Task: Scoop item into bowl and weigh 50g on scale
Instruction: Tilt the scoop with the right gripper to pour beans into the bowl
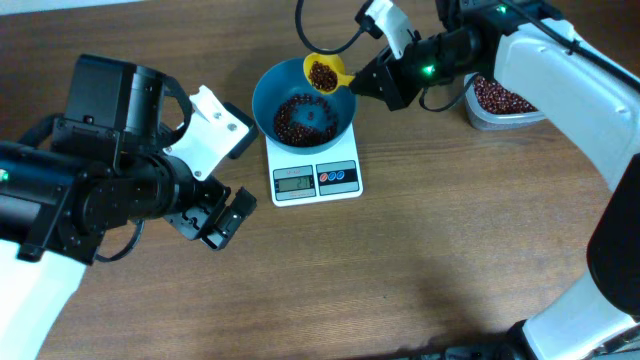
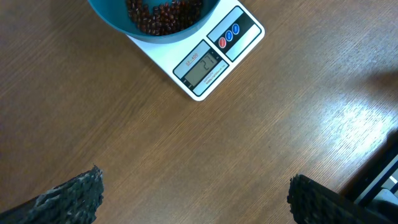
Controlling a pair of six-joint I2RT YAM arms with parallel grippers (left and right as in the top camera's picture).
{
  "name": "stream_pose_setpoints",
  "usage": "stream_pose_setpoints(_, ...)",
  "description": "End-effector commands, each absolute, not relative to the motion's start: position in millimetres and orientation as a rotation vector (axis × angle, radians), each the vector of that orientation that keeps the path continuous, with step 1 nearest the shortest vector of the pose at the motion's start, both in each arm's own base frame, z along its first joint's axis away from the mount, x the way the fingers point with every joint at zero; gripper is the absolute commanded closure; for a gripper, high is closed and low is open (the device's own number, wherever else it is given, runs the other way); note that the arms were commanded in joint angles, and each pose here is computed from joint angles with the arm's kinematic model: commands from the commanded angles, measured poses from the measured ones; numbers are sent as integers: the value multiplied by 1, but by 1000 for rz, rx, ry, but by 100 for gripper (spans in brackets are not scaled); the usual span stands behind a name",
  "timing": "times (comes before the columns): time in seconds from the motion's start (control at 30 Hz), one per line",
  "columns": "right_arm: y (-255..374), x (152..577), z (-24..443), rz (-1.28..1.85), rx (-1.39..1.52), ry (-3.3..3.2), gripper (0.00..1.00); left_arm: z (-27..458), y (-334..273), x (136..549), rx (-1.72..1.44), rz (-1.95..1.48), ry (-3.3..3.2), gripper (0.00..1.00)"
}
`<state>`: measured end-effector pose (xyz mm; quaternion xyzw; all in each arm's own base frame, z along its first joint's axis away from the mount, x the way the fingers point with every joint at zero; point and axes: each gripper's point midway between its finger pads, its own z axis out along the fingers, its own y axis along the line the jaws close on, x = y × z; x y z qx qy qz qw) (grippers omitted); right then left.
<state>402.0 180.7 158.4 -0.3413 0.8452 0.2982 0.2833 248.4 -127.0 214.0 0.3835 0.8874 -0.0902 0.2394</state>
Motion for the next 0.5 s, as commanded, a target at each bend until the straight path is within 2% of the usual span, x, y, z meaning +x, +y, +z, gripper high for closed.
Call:
stream_pose_setpoints(0.0,195,394,173,792,-972,2210,96,221,-129,250,1027,-266,2414,1)
stream_pose_setpoints(0.2,185,403,157,552,-977,2292,96,221,-129,250,1027,-266,2414,1)
stream_pose_setpoints(0.47,193,397,174,550,-997,2244,96,221,-129,250,1027,-266,2414,1)
